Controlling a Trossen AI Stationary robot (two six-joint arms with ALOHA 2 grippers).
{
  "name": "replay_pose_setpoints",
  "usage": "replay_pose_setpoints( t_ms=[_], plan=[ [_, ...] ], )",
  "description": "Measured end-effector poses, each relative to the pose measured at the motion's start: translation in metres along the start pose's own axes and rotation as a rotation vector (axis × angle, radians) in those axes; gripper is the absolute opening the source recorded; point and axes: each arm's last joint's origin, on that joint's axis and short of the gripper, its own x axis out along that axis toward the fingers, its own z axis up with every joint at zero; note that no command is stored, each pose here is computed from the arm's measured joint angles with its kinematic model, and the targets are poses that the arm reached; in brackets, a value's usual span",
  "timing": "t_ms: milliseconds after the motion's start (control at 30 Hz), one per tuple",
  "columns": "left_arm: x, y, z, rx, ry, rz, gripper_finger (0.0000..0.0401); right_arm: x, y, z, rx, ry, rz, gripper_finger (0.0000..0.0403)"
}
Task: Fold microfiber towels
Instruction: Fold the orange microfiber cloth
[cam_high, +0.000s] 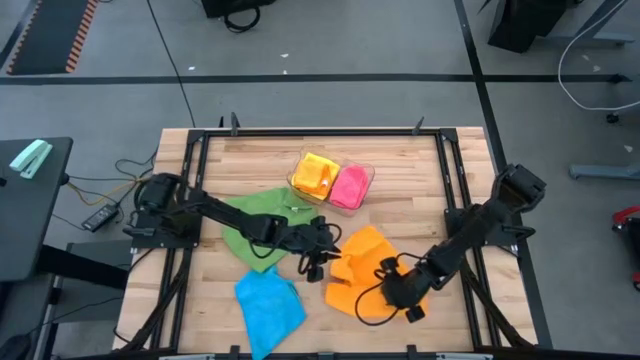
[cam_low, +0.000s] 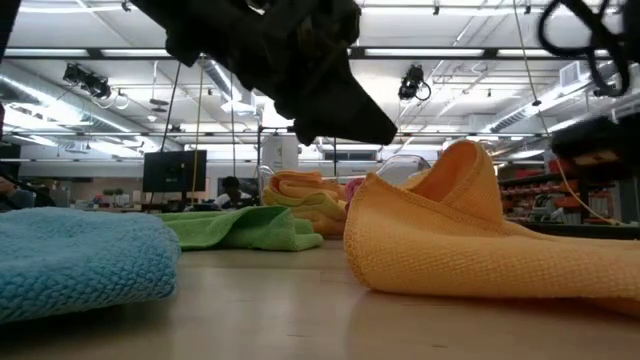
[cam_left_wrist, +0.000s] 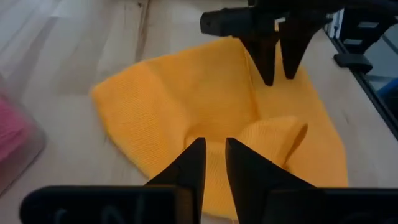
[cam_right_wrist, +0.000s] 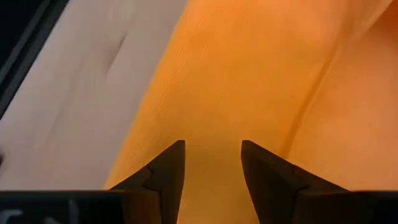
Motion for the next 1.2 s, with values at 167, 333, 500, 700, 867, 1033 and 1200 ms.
replay_pose_setpoints(
  t_ms=[167, 333, 500, 700, 867, 1033, 1200],
  plan=[
    [0.007, 0.003, 0.001, 0.016, -0.055, -0.005, 0.0068, -0.002, 0.023, -0.016, 0.062, 0.05, 0.074, 0.0165],
    [0.019, 0.003, -0.005, 0.041, -0.1, -0.016, 0.0072, -0.006, 0.039, -0.024, 0.126, 0.119, 0.178, 0.0165],
    [0.028, 0.008, -0.014, 0.041, -0.08, -0.01, 0.0067, -0.011, 0.052, -0.033, 0.22, 0.282, 0.358, 0.0165],
    [0.033, 0.013, -0.02, 0.045, -0.062, 0.005, 0.0066, -0.021, 0.06, -0.018, 0.198, 0.373, 0.38, 0.0165],
    [0.033, 0.015, -0.018, 0.042, -0.071, 0.009, 0.0067, -0.033, 0.051, 0.01, 0.046, 0.294, 0.144, 0.0165],
    [0.032, 0.015, -0.017, 0.039, -0.074, 0.009, 0.0061, -0.042, 0.033, 0.046, -0.062, 0.096, -0.175, 0.0165],
    [0.033, 0.016, -0.021, 0.027, -0.036, 0.014, 0.0062, -0.042, 0.007, 0.062, -0.129, 0.074, -0.267, 0.0165]
  ],
)
